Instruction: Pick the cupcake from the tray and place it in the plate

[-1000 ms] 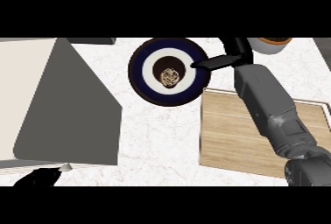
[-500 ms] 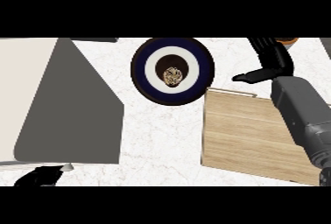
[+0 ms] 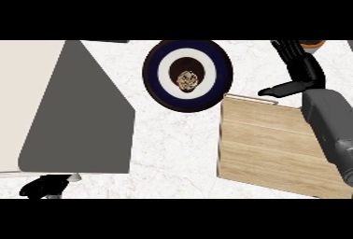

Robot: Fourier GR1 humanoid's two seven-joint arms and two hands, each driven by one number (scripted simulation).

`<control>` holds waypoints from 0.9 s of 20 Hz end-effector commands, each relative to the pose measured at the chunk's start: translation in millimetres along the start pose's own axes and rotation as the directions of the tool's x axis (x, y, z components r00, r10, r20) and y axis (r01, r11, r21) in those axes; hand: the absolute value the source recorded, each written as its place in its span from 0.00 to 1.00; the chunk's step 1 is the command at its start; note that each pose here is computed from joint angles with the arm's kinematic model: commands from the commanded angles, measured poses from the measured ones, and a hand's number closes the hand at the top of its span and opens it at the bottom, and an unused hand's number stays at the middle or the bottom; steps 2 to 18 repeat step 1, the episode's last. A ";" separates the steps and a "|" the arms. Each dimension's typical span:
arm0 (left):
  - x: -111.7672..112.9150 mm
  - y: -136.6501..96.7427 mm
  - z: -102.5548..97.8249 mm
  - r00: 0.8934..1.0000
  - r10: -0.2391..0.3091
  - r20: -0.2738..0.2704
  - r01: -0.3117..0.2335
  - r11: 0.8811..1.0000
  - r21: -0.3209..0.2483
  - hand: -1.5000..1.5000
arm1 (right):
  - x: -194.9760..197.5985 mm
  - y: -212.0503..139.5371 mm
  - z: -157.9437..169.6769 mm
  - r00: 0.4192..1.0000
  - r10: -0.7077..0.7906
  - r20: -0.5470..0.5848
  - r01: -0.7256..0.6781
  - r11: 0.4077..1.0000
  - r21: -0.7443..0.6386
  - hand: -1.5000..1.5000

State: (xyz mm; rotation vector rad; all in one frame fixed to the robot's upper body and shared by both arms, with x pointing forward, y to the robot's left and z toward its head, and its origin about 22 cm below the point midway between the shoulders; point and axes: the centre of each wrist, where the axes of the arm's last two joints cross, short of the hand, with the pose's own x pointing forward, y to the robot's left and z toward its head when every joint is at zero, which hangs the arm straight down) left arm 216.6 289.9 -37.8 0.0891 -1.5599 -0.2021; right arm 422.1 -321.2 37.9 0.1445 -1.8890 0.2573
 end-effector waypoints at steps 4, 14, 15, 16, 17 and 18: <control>21.1 0.5 -28.6 0.999 0.007 0.046 -0.008 1.000 0.011 0.50 | -7.4 -6.0 13.2 0.997 -0.027 0.067 0.026 1.000 0.009 0.00; 21.1 0.5 -28.6 0.999 0.007 0.046 -0.008 1.000 0.011 0.50 | -7.4 -6.0 13.2 0.997 -0.027 0.067 0.026 1.000 0.009 0.00; 21.1 0.5 -28.6 0.999 0.007 0.046 -0.008 1.000 0.011 0.50 | -7.4 -6.0 13.2 0.997 -0.027 0.067 0.026 1.000 0.009 0.00; 21.1 0.5 -28.6 0.999 0.007 0.046 -0.008 1.000 0.011 0.50 | -7.4 -6.0 13.2 0.997 -0.027 0.067 0.026 1.000 0.009 0.00; 21.1 0.5 -28.6 0.999 0.007 0.046 -0.008 1.000 0.011 0.50 | -7.4 -6.0 13.2 0.997 -0.027 0.067 0.026 1.000 0.009 0.00; 21.1 0.5 -28.6 0.999 0.007 0.046 -0.008 1.000 0.011 0.50 | -7.4 -6.0 13.2 0.997 -0.027 0.067 0.026 1.000 0.009 0.00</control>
